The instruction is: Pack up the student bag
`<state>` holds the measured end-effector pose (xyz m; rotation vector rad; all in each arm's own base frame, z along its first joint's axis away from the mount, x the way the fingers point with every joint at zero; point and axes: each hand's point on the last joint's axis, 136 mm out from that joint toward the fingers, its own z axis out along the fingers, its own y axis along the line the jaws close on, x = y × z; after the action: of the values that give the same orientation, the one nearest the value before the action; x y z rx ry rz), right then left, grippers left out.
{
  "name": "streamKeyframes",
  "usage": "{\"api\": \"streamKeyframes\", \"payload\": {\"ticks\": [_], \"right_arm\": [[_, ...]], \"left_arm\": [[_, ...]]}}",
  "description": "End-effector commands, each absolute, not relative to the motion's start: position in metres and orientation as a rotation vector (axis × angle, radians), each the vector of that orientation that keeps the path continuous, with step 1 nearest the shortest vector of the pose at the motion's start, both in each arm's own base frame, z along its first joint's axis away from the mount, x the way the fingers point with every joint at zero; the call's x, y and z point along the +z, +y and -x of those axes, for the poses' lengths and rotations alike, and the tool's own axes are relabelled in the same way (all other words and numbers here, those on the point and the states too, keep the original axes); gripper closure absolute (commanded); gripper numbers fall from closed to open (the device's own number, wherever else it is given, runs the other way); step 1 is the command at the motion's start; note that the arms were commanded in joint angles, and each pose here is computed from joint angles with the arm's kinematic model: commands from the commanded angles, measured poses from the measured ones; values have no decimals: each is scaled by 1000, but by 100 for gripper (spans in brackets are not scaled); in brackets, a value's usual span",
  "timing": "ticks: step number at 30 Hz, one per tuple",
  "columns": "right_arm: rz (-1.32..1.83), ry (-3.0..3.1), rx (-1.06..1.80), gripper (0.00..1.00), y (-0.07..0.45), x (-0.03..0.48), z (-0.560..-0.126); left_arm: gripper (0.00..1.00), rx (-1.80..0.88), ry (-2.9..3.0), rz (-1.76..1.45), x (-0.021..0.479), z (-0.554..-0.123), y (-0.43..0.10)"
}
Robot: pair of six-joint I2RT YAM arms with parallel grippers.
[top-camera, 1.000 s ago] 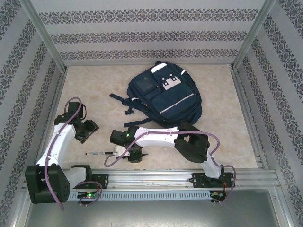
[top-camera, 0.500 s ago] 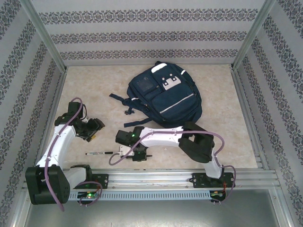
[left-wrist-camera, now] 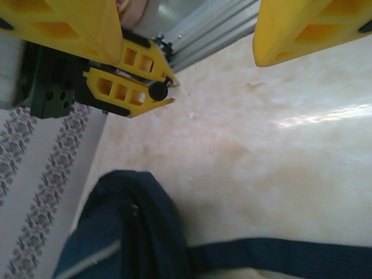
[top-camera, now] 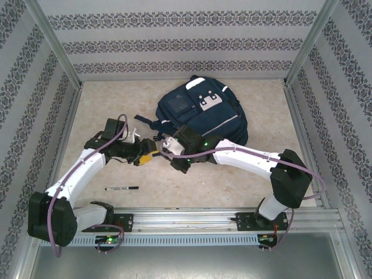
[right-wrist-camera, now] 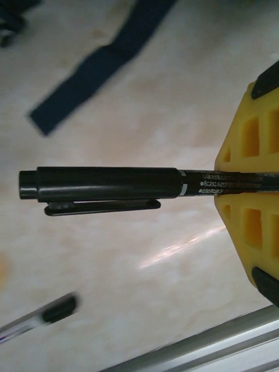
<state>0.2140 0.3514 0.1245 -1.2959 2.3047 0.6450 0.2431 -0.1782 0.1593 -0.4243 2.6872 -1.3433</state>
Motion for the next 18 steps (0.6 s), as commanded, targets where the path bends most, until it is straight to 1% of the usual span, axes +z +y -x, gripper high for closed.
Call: {"api": "streamKeyframes", "payload": {"ticks": [1, 5, 8, 9, 11, 12, 13, 16, 17, 18], "right_arm": [[1177, 2221, 840, 90, 382, 149, -222], [1154, 2228, 893, 91, 393, 153, -224], [1132, 2194, 963, 91, 400, 160, -222], [1125, 2191, 977, 91, 401, 161, -221], [1113, 2197, 992, 91, 402, 161, -221], [1111, 2198, 1000, 91, 402, 161, -220], [1106, 2198, 1005, 91, 402, 161, -219], [1102, 2197, 1005, 87, 397, 161, -219], [1104, 2198, 1012, 85, 395, 160, -218], [1113, 2195, 1028, 80, 392, 160, -216]], "left_arm": [[38, -1453, 2631, 335, 178, -252, -199], [40, -1445, 2654, 353, 171, -251, -200], [44, -1386, 2670, 363, 167, -251, -195], [47, -1350, 2681, 362, 165, -250, -192], [60, -1309, 2691, 345, 164, -251, -190], [70, -1303, 2686, 332, 165, -251, -190], [77, -1305, 2677, 314, 167, -252, -190], [90, -1306, 2668, 256, 173, -252, -191], [94, -1305, 2665, 231, 176, -251, -192], [97, -1308, 2656, 197, 180, -250, -192]]}}
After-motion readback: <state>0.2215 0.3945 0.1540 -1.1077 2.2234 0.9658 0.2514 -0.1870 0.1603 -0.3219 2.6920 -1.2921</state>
